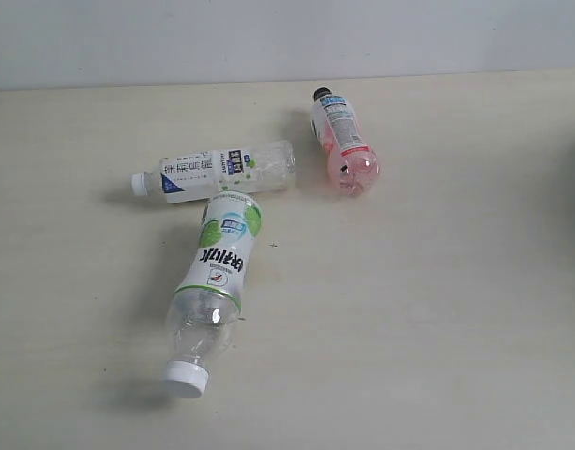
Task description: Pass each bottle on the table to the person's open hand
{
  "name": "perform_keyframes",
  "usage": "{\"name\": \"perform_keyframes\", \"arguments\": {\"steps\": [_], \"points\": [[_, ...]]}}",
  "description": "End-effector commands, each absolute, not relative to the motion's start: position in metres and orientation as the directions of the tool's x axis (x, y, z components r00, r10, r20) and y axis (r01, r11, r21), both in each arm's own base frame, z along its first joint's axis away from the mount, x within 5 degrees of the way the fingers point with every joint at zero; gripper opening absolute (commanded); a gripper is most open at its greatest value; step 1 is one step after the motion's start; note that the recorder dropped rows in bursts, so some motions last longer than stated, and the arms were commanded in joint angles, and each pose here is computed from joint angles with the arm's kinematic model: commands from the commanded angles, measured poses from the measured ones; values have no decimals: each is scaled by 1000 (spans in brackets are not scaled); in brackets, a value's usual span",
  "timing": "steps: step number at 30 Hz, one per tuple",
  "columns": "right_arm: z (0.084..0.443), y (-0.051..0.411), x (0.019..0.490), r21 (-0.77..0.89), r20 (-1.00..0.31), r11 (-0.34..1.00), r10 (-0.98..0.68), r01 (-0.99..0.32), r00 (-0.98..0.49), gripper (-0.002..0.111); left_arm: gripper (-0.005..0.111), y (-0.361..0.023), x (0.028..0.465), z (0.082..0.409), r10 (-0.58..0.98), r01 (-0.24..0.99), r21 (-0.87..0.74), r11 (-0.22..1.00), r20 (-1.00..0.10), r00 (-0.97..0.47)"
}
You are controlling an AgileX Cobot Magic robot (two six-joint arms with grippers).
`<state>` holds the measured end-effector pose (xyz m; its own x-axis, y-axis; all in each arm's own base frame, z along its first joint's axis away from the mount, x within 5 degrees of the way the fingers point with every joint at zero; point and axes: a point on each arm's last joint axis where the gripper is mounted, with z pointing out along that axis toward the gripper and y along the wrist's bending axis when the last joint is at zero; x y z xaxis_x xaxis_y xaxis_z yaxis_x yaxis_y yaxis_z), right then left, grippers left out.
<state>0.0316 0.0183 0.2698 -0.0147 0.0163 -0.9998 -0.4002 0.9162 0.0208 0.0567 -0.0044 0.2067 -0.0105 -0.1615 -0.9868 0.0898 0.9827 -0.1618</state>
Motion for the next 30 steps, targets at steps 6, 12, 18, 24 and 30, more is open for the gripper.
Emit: {"name": "perform_keyframes", "arguments": {"steps": [6,12,18,24,30], "points": [[269,18,32,13,-1000,916,10,-400,-11,0,1,-4,56,206,-161,87,-161,983,-987,-7],[269,18,32,13,-1000,916,10,-400,-11,0,1,-4,56,206,-161,87,-161,983,-987,-7],[269,18,32,13,-1000,916,10,-400,-11,0,1,-4,56,206,-161,87,-161,983,-987,-7],[269,18,32,16,-1000,916,12,-400,-12,0,1,-4,56,206,-161,87,-161,983,-987,-7],[268,19,31,34,-999,913,28,-407,-20,0,1,-4,56,206,-161,87,-161,983,-987,-7]]}}
